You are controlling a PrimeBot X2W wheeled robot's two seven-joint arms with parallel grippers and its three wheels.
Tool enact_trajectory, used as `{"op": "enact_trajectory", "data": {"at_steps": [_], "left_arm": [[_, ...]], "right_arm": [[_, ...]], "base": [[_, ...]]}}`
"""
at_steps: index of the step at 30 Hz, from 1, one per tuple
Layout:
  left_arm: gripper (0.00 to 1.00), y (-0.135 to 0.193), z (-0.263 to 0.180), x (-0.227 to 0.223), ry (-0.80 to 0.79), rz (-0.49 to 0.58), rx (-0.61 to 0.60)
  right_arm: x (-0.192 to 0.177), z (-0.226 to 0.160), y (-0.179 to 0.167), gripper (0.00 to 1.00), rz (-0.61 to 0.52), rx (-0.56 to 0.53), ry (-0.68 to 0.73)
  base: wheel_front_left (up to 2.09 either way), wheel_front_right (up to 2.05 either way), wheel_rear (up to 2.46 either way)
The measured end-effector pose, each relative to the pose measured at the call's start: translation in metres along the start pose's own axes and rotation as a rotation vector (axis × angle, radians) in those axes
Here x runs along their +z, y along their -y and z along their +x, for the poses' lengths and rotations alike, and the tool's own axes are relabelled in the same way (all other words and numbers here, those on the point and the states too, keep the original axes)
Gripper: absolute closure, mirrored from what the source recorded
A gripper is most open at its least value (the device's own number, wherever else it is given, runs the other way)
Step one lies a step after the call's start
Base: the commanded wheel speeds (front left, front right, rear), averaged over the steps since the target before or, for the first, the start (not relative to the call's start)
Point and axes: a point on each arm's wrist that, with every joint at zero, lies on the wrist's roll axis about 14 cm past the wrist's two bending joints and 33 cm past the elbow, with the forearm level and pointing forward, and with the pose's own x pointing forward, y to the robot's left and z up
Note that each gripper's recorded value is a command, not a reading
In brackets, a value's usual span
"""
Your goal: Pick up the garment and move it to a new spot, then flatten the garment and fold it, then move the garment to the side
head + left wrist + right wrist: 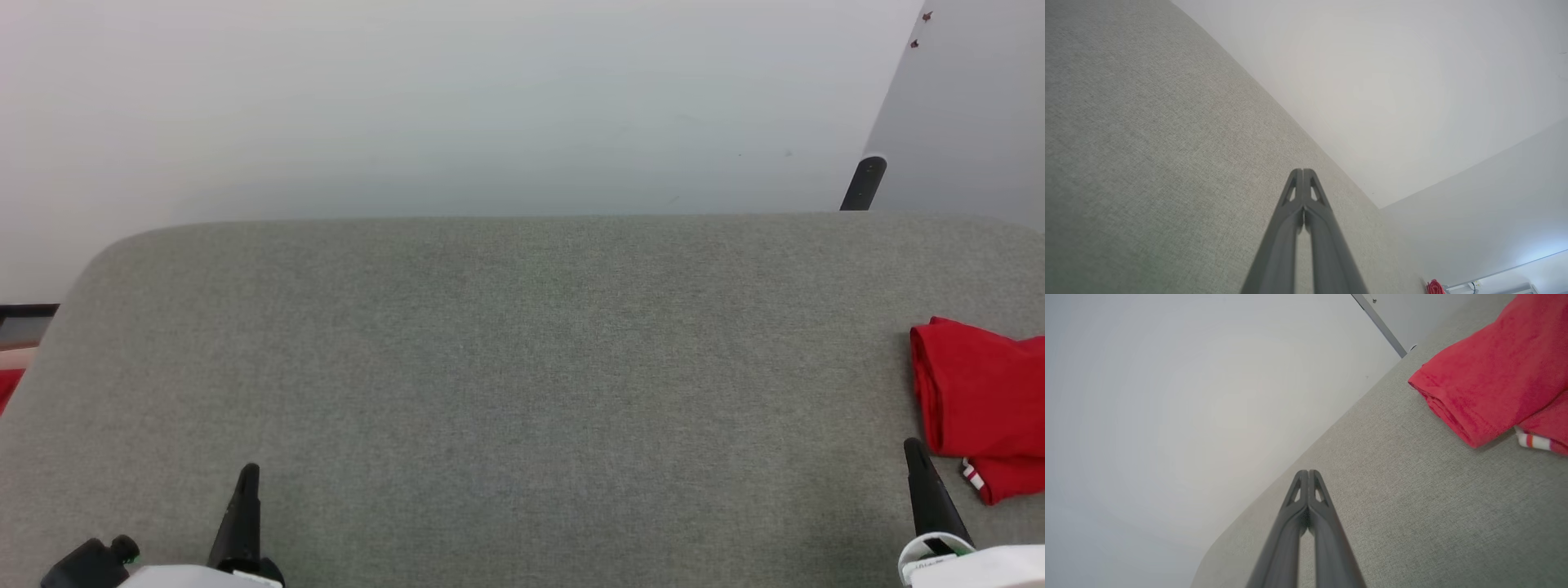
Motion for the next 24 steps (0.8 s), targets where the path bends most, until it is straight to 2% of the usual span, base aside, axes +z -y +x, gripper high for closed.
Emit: {"op": "enact_trajectory", "data": {"at_steps": [24], "left_arm": [[1.0,0.01,0.014,-0.01,-0.031,-0.279,-0.007]], "right_arm": [[-0.004,0.012,0.001,1.0,0.275,-0.008,-0.016]], "base": [[0.0,0.0,0.0]]}}
